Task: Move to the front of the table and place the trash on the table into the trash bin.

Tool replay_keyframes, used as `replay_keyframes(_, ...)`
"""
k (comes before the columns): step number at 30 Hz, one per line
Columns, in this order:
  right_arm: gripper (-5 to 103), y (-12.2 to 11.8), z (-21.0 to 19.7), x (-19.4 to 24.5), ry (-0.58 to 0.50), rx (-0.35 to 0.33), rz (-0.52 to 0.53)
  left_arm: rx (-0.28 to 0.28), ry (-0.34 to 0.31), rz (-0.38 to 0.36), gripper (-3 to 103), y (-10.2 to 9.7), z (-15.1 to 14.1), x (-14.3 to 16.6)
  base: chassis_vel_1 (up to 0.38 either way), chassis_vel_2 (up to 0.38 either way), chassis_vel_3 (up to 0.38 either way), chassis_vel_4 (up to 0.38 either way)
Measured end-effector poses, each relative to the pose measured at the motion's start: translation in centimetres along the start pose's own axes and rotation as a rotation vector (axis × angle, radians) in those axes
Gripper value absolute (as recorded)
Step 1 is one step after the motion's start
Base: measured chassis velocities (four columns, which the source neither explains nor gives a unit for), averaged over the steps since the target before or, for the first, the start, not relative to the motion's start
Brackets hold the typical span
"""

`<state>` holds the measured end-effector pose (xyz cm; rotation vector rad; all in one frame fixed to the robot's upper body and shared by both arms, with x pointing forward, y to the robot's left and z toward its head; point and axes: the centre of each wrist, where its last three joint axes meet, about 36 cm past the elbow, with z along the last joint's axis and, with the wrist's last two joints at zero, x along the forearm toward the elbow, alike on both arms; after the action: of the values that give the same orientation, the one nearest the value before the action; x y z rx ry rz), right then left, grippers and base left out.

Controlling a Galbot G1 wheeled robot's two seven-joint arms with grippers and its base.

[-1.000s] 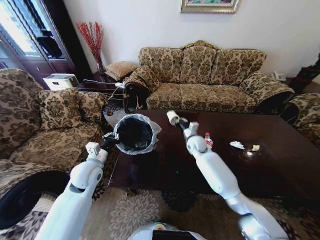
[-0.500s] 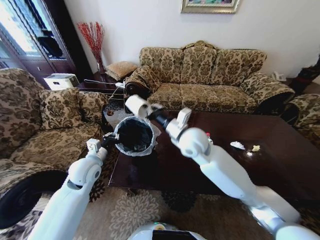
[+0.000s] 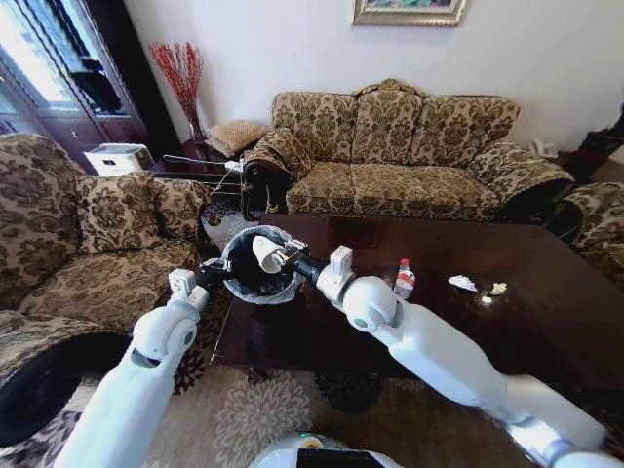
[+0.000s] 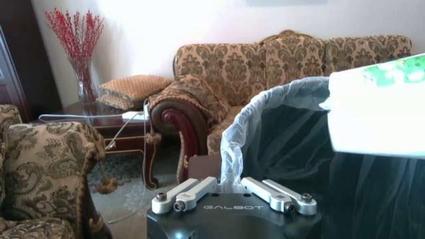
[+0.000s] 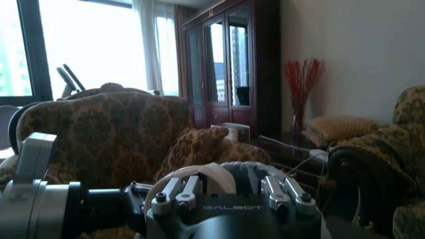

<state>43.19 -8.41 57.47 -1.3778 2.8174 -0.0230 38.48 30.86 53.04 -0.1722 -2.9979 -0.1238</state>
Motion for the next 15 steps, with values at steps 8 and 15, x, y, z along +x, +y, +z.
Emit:
replay_keyframes(8,71,-0.2,-0.1,-0.1,0.004,0.003,0.004,0.000,-0.004,0.002,1,-0.1,-0.1,0.2,0.000,0.000,0.000,0.000)
replay_keyframes(15,97,-0.7,-2.2,-0.8,0.097,-0.065,0.072,-0.003,-0.015,0.003,1,-0.1,-0.3,0.6,0.000,0.000,0.000,0.000)
